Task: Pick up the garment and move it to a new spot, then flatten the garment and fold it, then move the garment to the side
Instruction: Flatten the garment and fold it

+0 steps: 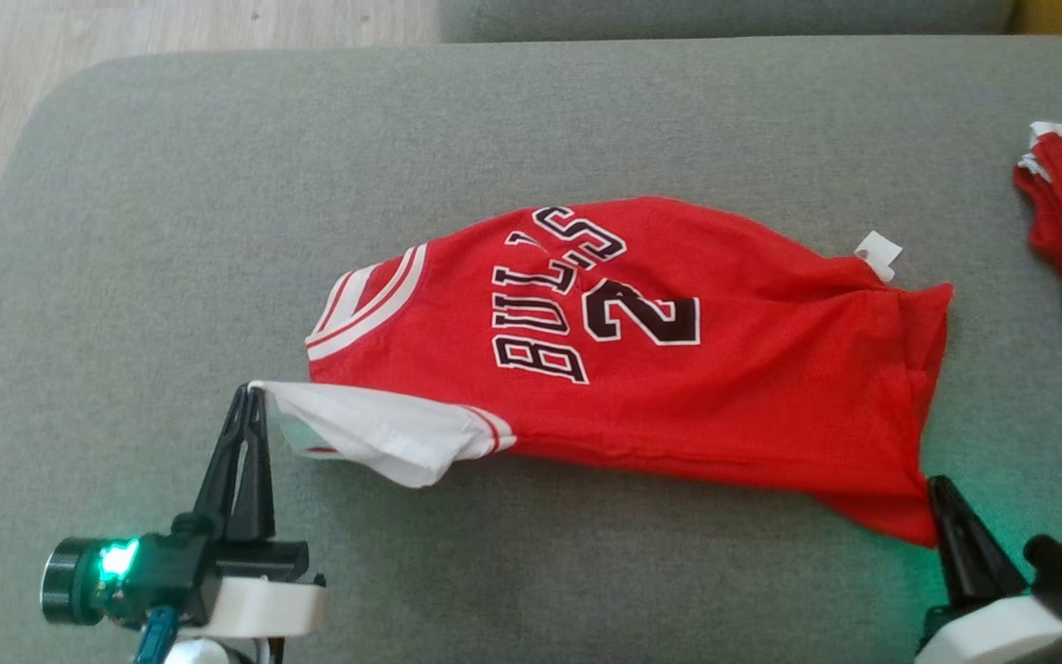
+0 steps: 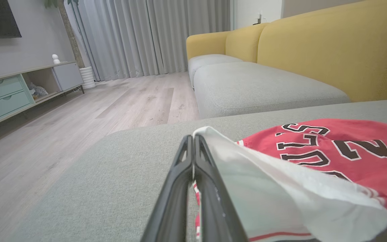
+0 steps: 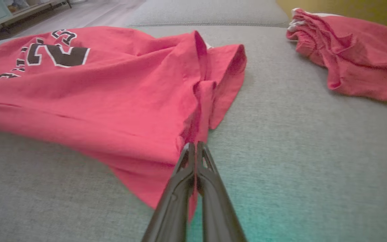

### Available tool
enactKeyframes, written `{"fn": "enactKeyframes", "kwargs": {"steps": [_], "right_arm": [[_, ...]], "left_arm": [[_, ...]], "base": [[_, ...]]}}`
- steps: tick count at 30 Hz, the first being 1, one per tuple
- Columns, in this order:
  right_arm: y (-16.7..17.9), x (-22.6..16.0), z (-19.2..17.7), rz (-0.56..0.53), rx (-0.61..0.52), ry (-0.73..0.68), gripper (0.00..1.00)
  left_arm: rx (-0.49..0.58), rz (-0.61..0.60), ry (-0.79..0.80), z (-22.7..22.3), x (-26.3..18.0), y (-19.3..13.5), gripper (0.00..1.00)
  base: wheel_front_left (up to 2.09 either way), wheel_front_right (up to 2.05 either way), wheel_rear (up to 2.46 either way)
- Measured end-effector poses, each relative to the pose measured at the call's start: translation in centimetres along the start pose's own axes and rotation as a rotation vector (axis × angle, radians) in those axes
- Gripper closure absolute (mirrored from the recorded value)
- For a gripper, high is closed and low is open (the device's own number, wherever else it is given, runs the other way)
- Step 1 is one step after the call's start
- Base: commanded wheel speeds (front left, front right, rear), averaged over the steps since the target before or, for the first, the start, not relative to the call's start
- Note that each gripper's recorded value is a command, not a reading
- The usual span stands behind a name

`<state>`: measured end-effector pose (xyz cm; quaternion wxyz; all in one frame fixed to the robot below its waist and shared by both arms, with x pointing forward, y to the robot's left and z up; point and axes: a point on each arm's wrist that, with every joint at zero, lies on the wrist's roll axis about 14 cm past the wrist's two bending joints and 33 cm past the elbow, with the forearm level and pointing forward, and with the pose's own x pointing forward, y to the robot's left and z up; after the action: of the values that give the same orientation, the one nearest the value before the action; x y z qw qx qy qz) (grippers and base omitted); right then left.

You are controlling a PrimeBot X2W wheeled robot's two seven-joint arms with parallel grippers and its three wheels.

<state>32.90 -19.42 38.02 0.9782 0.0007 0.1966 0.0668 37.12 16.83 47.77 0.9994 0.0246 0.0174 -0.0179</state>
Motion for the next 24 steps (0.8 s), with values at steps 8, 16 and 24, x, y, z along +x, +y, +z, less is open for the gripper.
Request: {"fn": "enactKeyframes", "kwargs": {"steps": [8,16,24], "right_arm": [[-2.2,-0.8,-0.2,-0.075,0.002,0.034,1.0],[-2.3,-0.6,-0.7,-0.095,0.053,0.056,0.0],[-0.7,-1.2,-0.1,-0.044,0.016,0.038,0.0]], "left_arm": [[0.001,0.006,-0.015,0.5,-0.1,0.1,1.0],[-0.007,0.017,-0.008,0.4,-0.3,0.4,1.0],[-0.016,0.023,-0.002,0.2,-0.4,0.5,1.0]], "base": [[0.0,0.0,0.0],[0.0,0.0,0.0],[0.0,0.0,0.0]]}}
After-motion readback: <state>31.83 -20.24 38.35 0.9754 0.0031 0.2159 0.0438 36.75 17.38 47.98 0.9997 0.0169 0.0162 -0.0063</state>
